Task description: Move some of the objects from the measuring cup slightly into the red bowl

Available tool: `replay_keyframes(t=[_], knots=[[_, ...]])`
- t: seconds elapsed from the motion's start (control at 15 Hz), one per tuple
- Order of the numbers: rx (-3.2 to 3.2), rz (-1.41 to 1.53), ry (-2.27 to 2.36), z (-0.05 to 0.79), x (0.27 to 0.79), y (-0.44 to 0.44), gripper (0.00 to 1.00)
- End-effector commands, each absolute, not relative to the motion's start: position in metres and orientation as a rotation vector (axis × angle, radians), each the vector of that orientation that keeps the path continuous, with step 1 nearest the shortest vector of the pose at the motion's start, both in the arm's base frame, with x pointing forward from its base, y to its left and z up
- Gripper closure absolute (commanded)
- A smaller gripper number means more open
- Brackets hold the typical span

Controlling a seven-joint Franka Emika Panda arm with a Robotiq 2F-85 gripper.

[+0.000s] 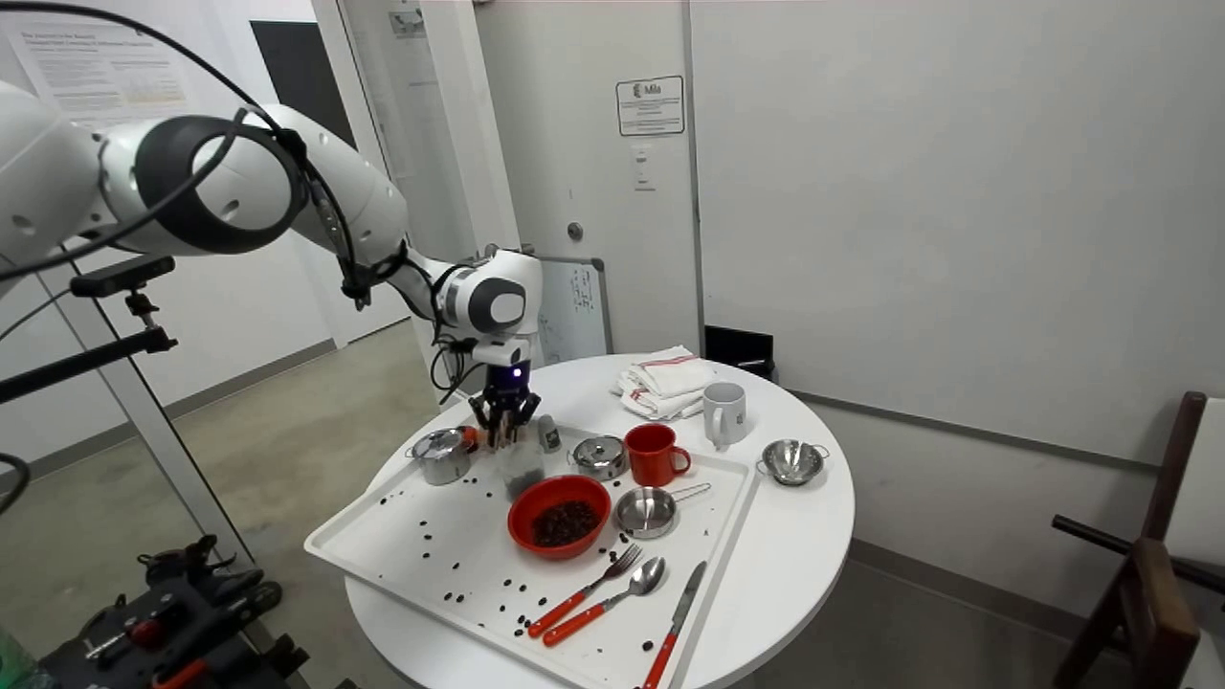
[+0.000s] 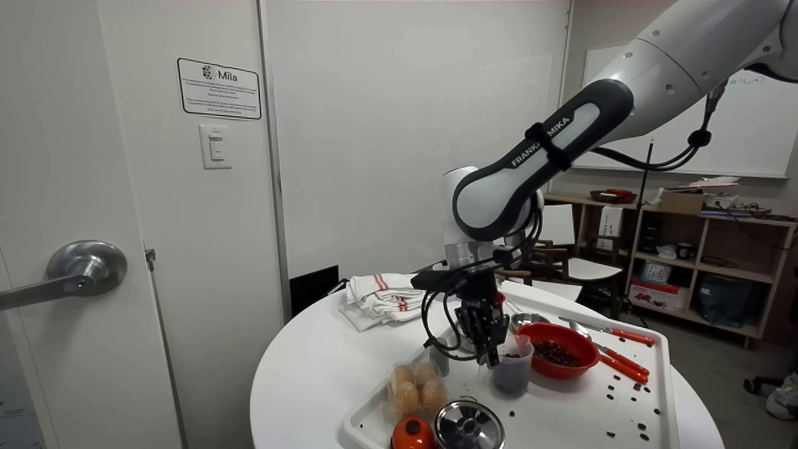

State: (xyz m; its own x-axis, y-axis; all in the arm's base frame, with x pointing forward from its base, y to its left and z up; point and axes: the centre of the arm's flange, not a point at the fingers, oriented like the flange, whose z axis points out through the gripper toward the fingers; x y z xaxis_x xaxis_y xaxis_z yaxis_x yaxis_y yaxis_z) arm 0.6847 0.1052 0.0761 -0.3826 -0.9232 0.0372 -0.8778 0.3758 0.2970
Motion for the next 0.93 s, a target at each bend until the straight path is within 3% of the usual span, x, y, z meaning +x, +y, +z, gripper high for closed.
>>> replay_keyframes(t=[0.0,0.87], knots=[[1.632,-0.358,-2.445,0.077,0.690,0.099,0.90],[1.749,-0.581,-2.643,0.200,0.690,0.097,0.90]])
